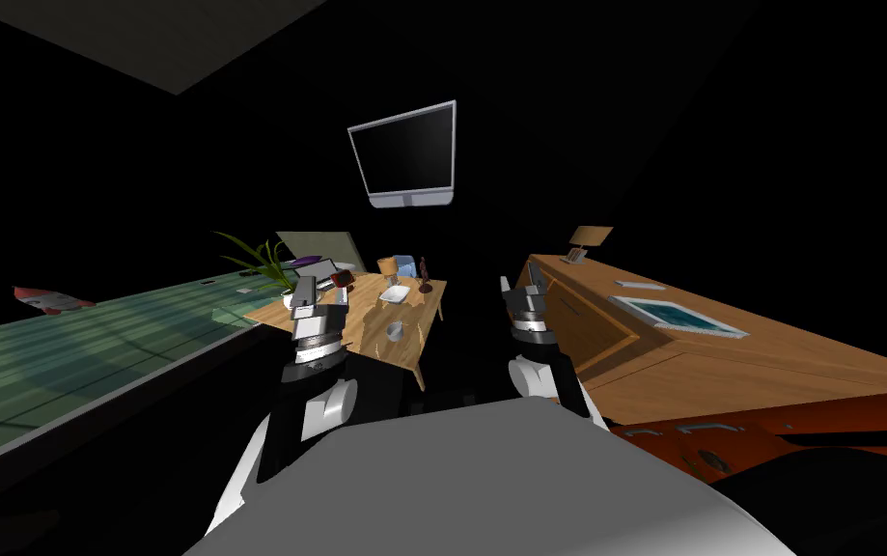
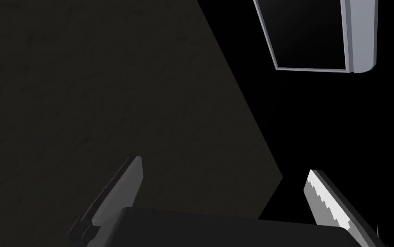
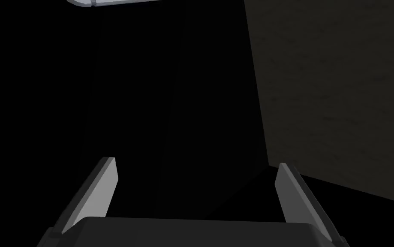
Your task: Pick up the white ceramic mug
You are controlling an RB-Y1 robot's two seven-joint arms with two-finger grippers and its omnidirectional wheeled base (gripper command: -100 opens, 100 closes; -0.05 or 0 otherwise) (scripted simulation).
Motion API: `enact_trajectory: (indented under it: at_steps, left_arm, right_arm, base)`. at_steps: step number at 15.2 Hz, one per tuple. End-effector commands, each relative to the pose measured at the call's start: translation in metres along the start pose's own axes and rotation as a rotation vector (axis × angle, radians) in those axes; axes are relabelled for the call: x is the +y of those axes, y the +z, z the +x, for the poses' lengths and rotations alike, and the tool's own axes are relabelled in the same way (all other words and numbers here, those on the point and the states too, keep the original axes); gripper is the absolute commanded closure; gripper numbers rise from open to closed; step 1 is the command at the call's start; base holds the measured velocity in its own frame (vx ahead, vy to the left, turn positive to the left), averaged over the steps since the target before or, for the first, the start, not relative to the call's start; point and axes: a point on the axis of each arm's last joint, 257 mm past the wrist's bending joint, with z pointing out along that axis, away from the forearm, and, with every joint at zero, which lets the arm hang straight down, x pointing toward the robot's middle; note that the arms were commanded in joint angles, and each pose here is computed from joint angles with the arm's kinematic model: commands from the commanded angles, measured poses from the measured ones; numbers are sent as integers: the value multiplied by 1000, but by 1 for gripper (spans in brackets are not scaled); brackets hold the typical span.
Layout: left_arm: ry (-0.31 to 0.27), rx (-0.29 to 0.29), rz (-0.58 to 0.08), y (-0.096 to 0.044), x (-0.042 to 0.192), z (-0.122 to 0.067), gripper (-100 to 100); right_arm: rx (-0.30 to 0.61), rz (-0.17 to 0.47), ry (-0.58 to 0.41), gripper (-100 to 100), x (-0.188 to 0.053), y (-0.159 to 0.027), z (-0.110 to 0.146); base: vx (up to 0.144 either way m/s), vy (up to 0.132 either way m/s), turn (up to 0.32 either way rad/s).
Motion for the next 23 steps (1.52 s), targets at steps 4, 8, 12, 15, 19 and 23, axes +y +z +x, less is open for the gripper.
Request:
enact_trajectory:
  at_steps: [4, 8, 12, 15, 19, 23]
  left_arm:
    - [63, 83, -81, -3, 29, 5, -100]
    - [104, 112, -153, -8, 54, 1, -100]
    - [151, 134, -241, -15, 84, -6, -100]
    - [176, 143, -295, -20, 101, -11, -100]
    - [230, 157, -410, -33, 137, -26, -100]
    - [284, 166, -520, -48, 170, -43, -100]
  right_arm:
    - [0, 0, 0, 0, 0, 0, 0]
    - [0, 0, 0, 0, 0, 0, 0]
    - [0, 0, 0, 0, 0, 0, 0]
    - [0, 0, 0, 0, 0, 0, 0]
    - [0, 0, 0, 0, 0, 0, 0]
    - [0, 0, 0, 0, 0, 0, 0]
  base:
    - [-27, -22, -60]
    - [-40, -31, -54]
    - [-30, -36, -74]
    - [-23, -39, -90]
    - [-23, -41, -92]
    - [-13, -33, -85]
